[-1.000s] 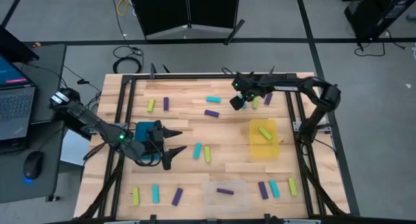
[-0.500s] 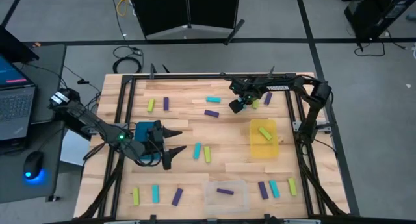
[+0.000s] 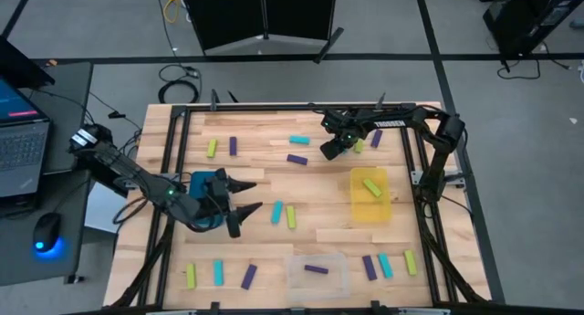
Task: Sort blocks
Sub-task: Put the light blue block into the blue bin
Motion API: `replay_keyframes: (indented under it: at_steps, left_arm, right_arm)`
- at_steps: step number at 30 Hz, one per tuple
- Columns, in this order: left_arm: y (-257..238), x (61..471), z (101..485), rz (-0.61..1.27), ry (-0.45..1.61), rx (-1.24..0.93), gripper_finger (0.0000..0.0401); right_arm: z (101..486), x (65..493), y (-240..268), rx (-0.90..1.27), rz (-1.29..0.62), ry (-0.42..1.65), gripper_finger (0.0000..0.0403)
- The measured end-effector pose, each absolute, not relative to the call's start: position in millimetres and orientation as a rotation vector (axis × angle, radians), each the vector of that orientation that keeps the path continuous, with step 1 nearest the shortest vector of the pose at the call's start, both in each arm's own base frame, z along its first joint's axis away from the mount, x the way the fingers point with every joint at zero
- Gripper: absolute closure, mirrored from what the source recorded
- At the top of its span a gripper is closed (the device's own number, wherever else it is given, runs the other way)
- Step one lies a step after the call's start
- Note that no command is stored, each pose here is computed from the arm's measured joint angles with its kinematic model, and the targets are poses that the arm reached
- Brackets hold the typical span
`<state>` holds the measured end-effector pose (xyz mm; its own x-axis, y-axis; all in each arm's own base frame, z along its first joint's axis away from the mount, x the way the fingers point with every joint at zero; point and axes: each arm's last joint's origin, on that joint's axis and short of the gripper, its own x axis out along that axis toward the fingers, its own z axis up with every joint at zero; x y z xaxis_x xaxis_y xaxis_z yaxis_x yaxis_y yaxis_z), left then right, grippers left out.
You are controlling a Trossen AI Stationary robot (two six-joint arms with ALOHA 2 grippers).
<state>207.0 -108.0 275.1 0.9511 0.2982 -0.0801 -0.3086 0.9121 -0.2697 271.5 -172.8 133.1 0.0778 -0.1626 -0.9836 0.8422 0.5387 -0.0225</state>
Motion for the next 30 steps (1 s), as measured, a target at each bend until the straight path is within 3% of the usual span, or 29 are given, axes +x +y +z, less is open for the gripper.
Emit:
replay_keyframes:
  at_steps: [7, 14, 22, 30]
  left_arm:
    - [-108, 207, 283, 0.308, -0.028, -0.325, 0.0094]
    - [-100, 195, 304, 0.306, -0.125, -0.381, 0.0094]
    - [-84, 172, 328, 0.330, -0.207, -0.371, 0.0094]
    - [-69, 149, 346, 0.331, -0.283, -0.380, 0.0094]
  right_arm:
    - [150, 270, -165, 0.620, -0.856, 1.235, 0.0290]
    - [195, 291, -125, 0.536, -0.793, 0.982, 0.0290]
    - [225, 357, -49, 0.479, -0.471, 0.502, 0.0290]
    - [219, 441, 2, 0.417, -0.277, 0.338, 0.0290]
